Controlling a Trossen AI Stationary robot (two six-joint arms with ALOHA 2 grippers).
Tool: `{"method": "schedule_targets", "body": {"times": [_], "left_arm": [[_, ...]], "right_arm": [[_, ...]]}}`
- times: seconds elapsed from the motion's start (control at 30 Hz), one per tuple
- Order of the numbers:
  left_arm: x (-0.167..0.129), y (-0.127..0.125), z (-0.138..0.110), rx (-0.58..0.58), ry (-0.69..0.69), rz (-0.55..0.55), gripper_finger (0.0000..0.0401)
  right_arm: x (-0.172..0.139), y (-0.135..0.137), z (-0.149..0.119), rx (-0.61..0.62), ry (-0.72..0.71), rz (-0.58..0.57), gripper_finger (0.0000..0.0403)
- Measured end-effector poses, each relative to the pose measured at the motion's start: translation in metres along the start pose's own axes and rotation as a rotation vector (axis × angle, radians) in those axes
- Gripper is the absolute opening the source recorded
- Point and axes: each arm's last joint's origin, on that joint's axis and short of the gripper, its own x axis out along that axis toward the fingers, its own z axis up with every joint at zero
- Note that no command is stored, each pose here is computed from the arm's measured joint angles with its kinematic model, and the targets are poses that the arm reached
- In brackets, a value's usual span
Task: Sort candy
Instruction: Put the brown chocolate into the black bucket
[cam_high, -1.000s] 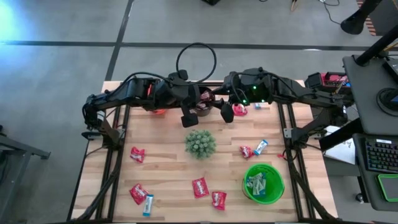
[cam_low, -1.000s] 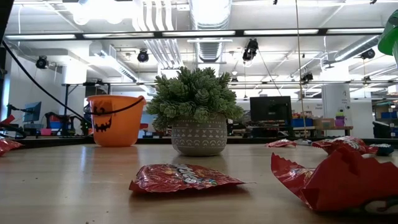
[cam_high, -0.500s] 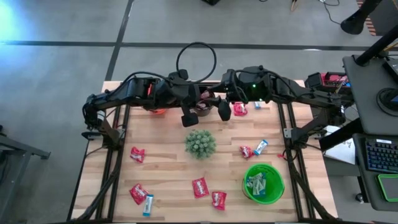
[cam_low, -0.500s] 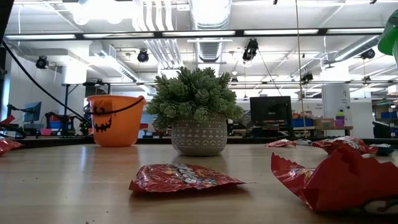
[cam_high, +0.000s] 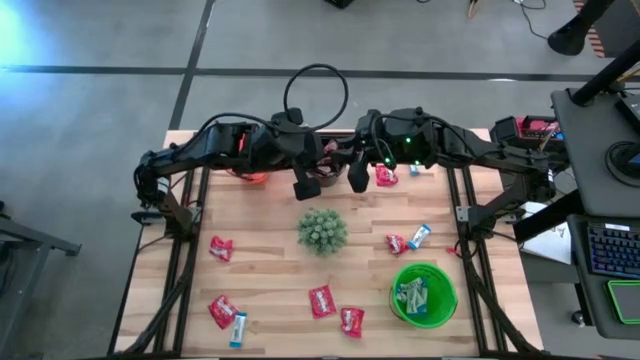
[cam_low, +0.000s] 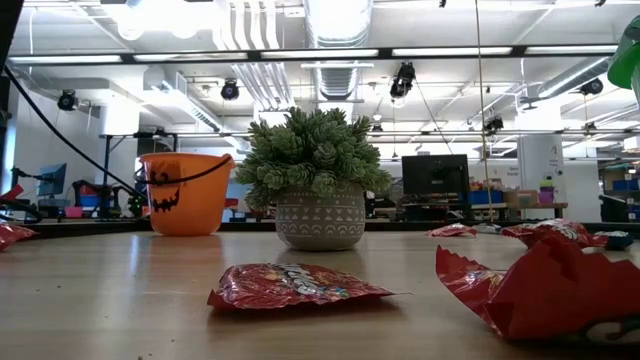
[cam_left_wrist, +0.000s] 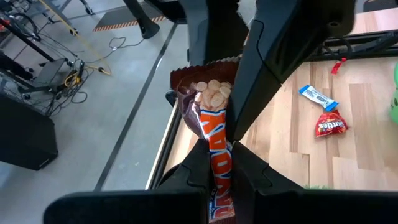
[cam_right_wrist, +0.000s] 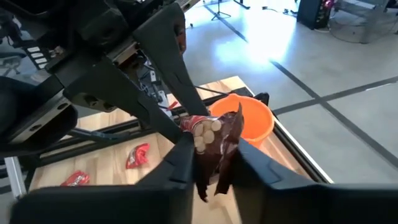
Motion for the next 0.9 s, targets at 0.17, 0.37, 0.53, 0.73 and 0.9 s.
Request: {"method": "schedule_targets", "body": {"times": [0.17, 0.37, 0.53, 0.73, 0.9], "left_arm": [[0.0, 0.0, 0.0, -0.016, 0.001, 0.006, 0.0018], [0.0, 0.001, 0.0, -0.027, 0.004, 0.046, 0.0059], [-0.005, 0.002, 0.003, -0.033, -0.013, 0.052, 0.0105], [-0.008, 0.003, -0.002, -0.008, 0.04, 0.053, 0.015], [-0.01, 0.003, -0.015, 0.011, 0.164, 0.046, 0.0158]], "right_arm": [[0.0, 0.0, 0.0, -0.022, -0.001, 0.0, 0.0028], [0.0, 0.0, 0.0, -0.043, -0.002, 0.007, 0.0026], [0.0, -0.003, -0.001, -0.068, 0.008, -0.012, 0.0024], [0.001, -0.016, -0.004, -0.08, 0.056, -0.056, 0.002], [0.006, -0.037, -0.011, -0.065, 0.133, -0.119, 0.002]]}}
